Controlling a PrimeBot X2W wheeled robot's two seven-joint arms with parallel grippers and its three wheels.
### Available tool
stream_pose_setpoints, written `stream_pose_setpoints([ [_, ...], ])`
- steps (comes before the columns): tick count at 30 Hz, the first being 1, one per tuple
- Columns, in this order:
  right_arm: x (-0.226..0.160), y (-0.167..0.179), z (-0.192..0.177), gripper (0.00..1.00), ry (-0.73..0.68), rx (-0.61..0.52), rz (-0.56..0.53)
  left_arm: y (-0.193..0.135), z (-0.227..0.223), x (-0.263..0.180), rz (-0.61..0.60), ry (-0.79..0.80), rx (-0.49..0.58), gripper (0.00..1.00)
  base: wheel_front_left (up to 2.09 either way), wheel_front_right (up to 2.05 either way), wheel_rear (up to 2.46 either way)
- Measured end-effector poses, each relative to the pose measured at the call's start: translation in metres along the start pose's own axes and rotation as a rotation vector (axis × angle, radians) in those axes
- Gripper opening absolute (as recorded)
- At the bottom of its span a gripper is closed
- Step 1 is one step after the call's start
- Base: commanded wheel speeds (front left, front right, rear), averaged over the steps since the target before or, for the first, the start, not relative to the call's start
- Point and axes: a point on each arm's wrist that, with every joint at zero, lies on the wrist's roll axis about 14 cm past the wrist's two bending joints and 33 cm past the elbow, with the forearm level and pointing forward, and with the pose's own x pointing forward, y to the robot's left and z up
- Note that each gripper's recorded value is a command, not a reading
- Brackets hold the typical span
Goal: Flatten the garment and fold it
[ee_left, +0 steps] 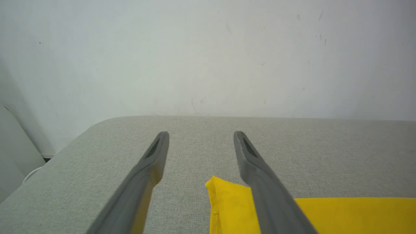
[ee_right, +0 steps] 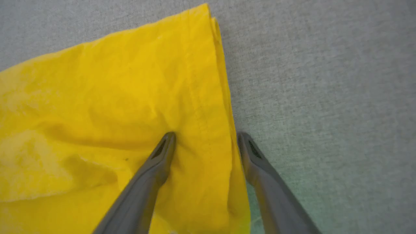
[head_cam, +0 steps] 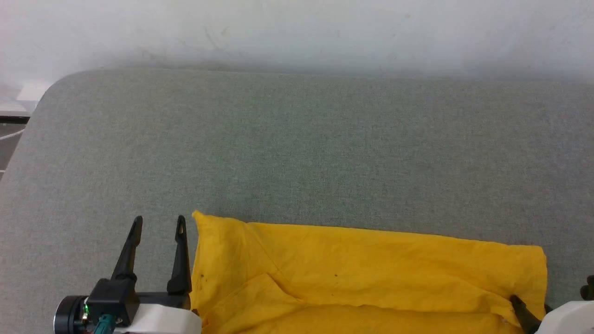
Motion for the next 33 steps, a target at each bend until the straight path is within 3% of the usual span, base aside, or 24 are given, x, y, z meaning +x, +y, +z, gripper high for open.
stream_pose_setpoints([
  [2,0.004,0.002,-0.002,1.00,0.010,0.005,0.007,0.000,-0.003,0.000,-0.004,0.009,0.009,1.00,0.00,0.00,0.00],
  [3,0.005,0.002,-0.003,0.49,0.017,0.010,0.011,-0.001,-0.005,0.001,-0.011,0.013,0.012,1.00,0.00,0.00,0.00],
  [4,0.007,0.003,-0.004,0.11,0.024,0.013,0.016,-0.002,-0.006,0.002,-0.021,0.016,0.016,1.00,0.00,0.00,0.00],
  [5,0.008,0.004,-0.005,0.00,0.030,0.014,0.021,-0.003,-0.007,0.003,-0.027,0.018,0.020,1.00,0.00,0.00,0.00],
  [14,0.012,0.012,-0.001,0.00,0.012,0.005,0.051,-0.012,-0.016,0.005,-0.063,0.039,0.018,1.00,0.00,0.00,0.00],
  [18,0.008,-0.005,0.011,0.00,-0.036,-0.034,0.009,-0.013,-0.015,0.003,-0.069,0.035,0.022,1.00,0.00,0.00,0.00],
  [26,-0.007,-0.073,0.038,0.00,-0.096,-0.070,-0.171,-0.016,-0.007,0.002,-0.076,0.011,0.010,1.00,0.00,0.00,0.00],
  [33,-0.018,-0.064,0.044,0.00,-0.104,-0.090,-0.130,-0.017,-0.005,-0.006,-0.076,0.004,0.003,1.00,0.00,0.00,0.00],
])
